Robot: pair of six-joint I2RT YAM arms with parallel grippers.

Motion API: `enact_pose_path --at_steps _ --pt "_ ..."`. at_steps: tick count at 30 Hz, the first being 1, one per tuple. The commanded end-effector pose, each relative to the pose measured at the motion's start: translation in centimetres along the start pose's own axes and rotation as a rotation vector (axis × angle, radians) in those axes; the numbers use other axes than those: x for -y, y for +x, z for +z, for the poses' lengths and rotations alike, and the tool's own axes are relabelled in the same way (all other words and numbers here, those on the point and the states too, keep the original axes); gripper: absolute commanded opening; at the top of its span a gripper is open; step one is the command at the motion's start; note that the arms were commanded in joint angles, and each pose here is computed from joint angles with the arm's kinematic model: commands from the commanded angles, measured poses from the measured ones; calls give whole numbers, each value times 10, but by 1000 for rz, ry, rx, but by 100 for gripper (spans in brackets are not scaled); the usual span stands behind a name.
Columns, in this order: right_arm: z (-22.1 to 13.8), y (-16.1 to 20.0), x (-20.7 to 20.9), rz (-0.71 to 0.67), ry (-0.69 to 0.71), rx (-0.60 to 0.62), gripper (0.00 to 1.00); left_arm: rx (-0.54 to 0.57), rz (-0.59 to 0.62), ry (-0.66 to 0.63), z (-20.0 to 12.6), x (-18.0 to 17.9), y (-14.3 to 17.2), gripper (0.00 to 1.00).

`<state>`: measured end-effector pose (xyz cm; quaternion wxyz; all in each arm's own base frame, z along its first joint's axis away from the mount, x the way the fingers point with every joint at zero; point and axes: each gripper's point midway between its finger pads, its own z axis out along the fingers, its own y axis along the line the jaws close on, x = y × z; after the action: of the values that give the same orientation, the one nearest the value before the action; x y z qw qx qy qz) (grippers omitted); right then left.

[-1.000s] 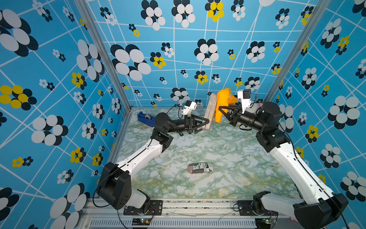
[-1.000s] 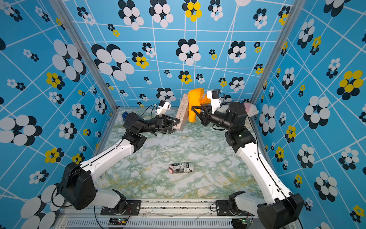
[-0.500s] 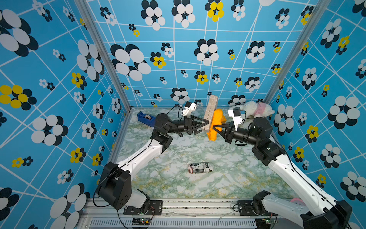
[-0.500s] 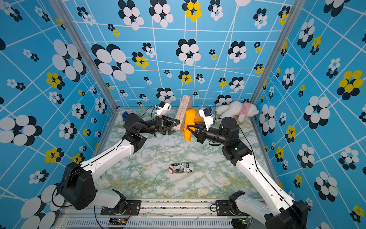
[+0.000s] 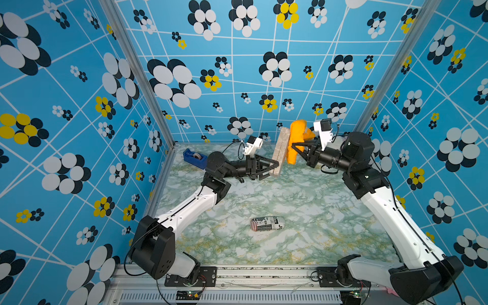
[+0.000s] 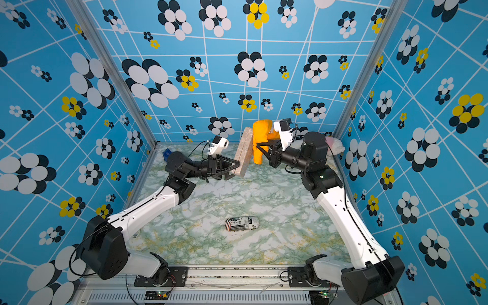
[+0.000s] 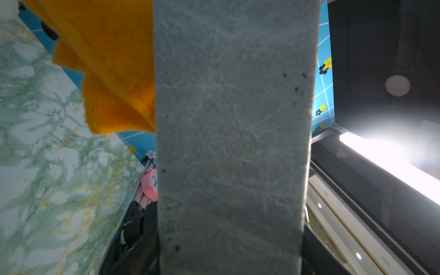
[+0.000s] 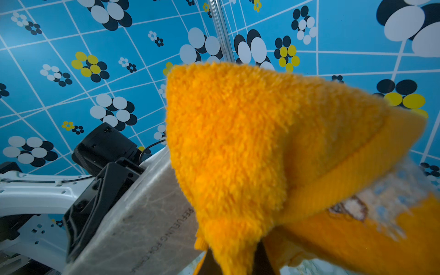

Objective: Wipe the eyeglass case
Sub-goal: Wipe the dirt from the eyeglass case.

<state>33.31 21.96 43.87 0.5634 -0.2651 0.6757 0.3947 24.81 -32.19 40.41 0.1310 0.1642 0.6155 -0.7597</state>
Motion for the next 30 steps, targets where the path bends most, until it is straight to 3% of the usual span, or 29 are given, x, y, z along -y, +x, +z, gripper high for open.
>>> enact_pose_path --at_steps 1,7,22,30 --pt "-4 -25 -6 -80 -35 27 0 -66 60 36 2 17 19 0" --pt "-5 -17 -14 -57 -89 7 0 -67 67 39 2 20 17 0" --pt "-12 89 -91 32 -235 -143 0 -20 53 35 5 15 0 0" --pt "-17 100 -123 62 -292 -129 0 6 38 14 4 6 -6 0"
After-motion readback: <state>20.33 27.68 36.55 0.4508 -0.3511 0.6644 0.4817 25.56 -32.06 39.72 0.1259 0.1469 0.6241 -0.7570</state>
